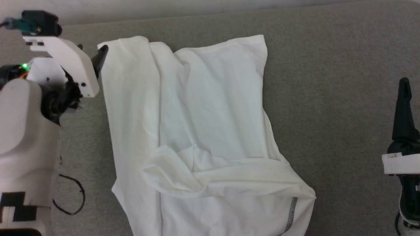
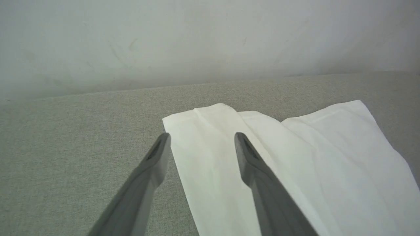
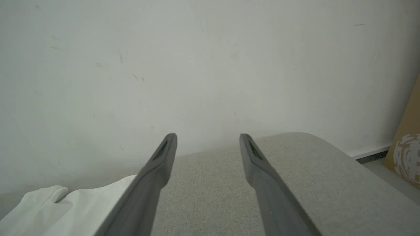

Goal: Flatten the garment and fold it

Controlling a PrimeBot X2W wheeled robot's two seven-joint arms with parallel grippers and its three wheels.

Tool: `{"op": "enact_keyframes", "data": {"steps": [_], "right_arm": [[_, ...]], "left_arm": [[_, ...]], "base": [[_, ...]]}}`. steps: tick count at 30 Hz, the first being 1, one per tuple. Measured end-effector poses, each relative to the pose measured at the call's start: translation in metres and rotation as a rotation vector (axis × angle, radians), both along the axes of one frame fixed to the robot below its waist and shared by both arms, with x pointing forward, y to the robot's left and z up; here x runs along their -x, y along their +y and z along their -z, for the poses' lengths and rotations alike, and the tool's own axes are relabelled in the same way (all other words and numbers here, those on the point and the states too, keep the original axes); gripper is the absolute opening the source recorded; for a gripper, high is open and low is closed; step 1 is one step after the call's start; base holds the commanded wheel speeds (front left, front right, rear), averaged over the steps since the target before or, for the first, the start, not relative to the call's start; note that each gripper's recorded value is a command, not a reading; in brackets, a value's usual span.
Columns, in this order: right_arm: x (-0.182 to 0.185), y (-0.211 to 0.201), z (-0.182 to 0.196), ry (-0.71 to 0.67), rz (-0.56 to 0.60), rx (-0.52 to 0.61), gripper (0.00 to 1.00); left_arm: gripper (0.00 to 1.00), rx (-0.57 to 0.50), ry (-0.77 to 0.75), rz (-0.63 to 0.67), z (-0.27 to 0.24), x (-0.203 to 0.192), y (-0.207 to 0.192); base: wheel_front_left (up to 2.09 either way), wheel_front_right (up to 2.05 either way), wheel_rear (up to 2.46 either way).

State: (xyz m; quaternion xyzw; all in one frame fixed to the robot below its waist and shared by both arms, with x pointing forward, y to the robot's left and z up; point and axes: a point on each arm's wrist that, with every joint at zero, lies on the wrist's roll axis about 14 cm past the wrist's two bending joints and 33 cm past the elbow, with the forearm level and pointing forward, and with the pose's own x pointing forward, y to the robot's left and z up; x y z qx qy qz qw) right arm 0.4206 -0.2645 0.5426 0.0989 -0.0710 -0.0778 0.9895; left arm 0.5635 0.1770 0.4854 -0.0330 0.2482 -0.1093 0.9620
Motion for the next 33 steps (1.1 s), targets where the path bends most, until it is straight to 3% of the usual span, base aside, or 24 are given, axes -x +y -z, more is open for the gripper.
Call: {"op": "enact_keyframes", "data": {"steps": [9,14,20,21,22,23,33], "right_arm": [[0.008,-0.021,0.04,0.109,0.071,0.006,1.0],[0.012,-0.029,0.061,0.167,0.099,0.012,1.0],[0.017,-0.037,0.078,0.222,0.126,0.017,1.0],[0.017,-0.038,0.079,0.225,0.129,0.017,1.0],[0.017,-0.038,0.08,0.227,0.13,0.017,1.0],[0.016,-0.038,0.08,0.228,0.129,0.017,1.0],[0.015,-0.035,0.073,0.211,0.117,0.013,1.0]], "left_arm": [[1.0,-0.077,0.305,0.017,0.077,-0.03,-0.005],[1.0,-0.23,0.37,-0.013,0.111,-0.04,0.017],[1.0,-0.203,0.4,-0.036,0.122,-0.053,0.015],[0.82,-0.193,0.409,-0.034,0.123,-0.053,0.014],[0.07,-0.174,0.419,-0.036,0.123,-0.052,0.013],[0.0,-0.161,0.428,-0.033,0.123,-0.052,0.013],[0.0,-0.145,0.336,-0.072,0.107,-0.038,0.029]], "base": [[0.0,0.0,0.0],[0.0,0.0,0.0],[0.0,0.0,0.0],[0.0,0.0,0.0],[0.0,0.0,0.0],[0.0,0.0,0.0],[0.0,0.0,0.0]]}}
